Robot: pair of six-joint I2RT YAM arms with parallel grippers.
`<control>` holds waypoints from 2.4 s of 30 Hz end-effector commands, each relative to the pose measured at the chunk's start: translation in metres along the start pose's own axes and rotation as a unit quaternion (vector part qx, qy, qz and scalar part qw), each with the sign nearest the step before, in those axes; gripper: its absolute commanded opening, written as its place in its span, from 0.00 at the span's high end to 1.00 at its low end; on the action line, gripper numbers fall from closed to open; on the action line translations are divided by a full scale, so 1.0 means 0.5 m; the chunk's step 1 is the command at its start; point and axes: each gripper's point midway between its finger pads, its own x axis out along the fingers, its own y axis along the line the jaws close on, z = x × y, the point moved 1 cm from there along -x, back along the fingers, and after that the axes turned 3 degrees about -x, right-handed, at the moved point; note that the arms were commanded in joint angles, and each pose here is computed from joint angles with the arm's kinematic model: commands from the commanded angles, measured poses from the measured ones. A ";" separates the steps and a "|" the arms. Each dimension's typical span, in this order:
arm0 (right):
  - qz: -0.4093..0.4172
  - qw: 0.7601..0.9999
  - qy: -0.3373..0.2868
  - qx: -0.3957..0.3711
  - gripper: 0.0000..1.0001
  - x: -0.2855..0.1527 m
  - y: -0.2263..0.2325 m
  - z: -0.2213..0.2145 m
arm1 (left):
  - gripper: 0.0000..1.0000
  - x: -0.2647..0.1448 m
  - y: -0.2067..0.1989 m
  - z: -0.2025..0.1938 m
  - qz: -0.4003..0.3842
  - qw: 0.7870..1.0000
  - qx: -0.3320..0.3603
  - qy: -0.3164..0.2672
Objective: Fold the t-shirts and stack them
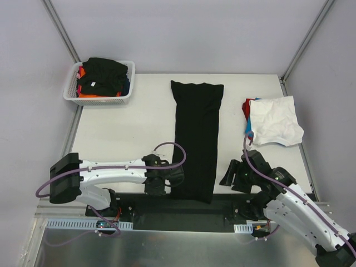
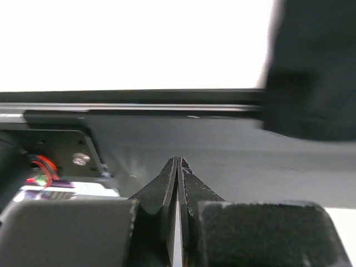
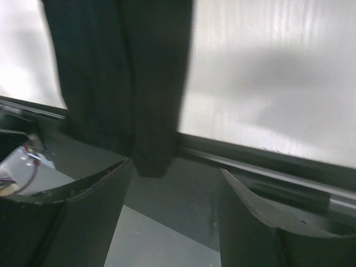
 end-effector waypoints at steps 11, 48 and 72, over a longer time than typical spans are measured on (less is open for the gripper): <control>-0.027 0.995 0.098 0.005 0.33 0.049 -0.070 -0.101 | 1.00 0.100 -0.013 0.025 0.003 1.000 0.012 0.029; -0.107 0.978 0.159 -0.078 0.36 0.151 0.010 -0.086 | 0.31 0.061 -0.075 0.052 -0.180 0.978 -0.054 0.090; -0.071 0.994 0.080 -0.028 0.38 0.127 0.037 -0.074 | 0.33 0.069 -0.159 0.013 -0.199 0.974 -0.009 0.106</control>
